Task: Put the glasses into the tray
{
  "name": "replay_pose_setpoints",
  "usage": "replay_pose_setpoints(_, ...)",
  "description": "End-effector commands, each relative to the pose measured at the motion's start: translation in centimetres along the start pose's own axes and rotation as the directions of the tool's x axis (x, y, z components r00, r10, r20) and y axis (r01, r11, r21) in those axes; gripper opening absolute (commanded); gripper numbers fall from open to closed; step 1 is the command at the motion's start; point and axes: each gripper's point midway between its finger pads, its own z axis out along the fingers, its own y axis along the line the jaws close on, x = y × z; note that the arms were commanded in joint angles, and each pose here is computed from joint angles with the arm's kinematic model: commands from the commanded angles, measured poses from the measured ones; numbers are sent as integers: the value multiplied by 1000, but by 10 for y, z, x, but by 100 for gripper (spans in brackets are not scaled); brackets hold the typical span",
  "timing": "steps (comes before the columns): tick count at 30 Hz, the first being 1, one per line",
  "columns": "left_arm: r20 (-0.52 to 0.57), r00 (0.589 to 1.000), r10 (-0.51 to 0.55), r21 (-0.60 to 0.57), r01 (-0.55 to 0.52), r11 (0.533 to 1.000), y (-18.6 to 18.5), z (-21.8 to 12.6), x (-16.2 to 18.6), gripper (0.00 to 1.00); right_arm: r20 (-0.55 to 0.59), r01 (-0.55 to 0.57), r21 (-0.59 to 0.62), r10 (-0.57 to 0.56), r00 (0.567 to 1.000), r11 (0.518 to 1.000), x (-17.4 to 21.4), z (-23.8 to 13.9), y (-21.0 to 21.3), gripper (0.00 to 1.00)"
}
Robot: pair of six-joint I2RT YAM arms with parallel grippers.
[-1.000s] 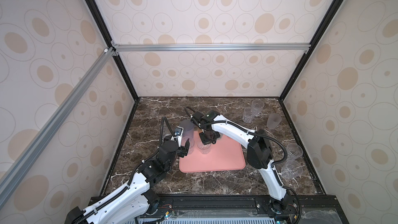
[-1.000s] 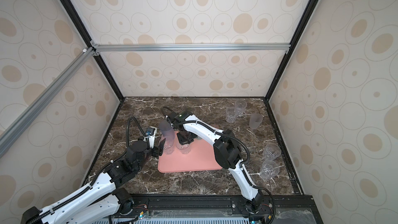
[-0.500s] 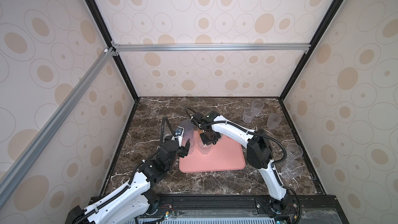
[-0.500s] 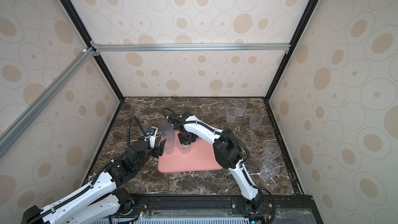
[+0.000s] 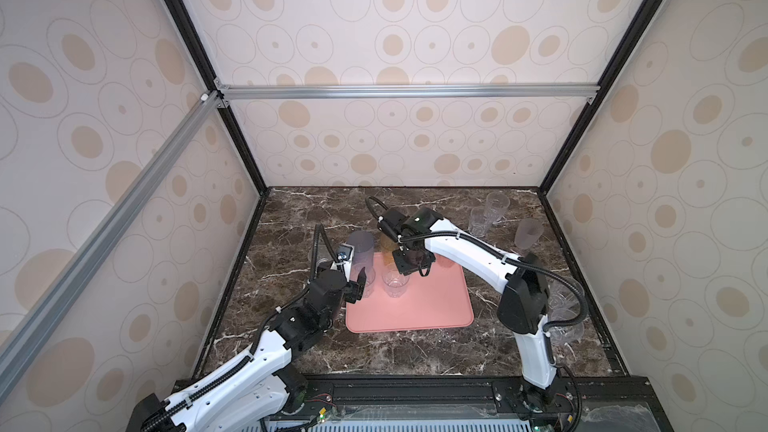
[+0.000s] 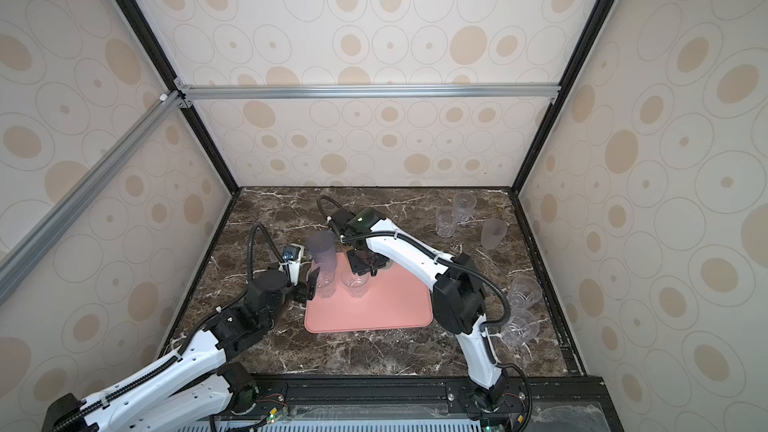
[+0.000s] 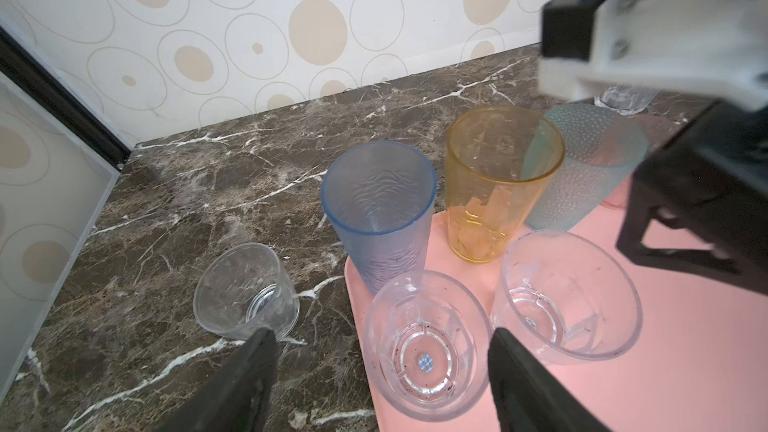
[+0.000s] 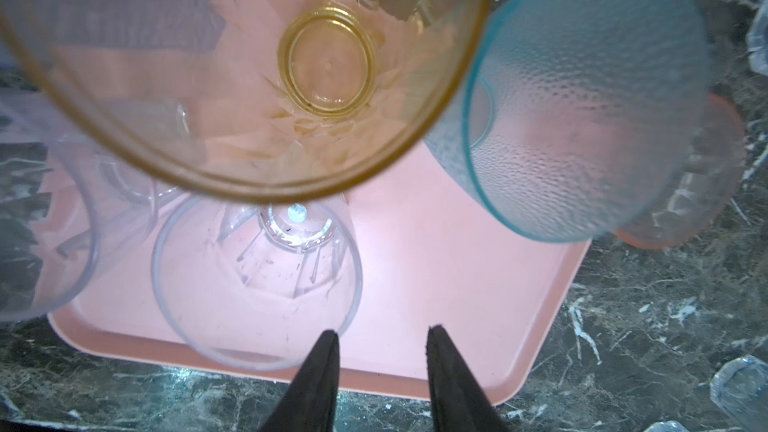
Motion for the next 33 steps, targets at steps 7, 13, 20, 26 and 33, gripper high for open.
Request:
replay_pose_setpoints(7,185,978,-101,77,88,993,-10,-13,-88,78,137,-100,114,84,987,988,29,-55,-72,39)
replay_pose_setpoints(13,192,971,-145,232,98,968,-58,-7,-108,74,140,-244,111,228,963,963,62,-55,-121,39)
replay_pose_setpoints(20,186,980,-70,387,-8,922,-149,-3,-107,74,134,-463,89,450,883,882,107,-47,-184,39)
replay_pose_setpoints(26,145,989,23,484,-91,870,-220,8,-93,74,169,-624,123,603,779,772,146,-47,-235,42)
replay_pose_setpoints(33,118,988,96,574,-147,805,-288,22,-81,76,171,-734,181,714,679,654,185,-43,-268,47)
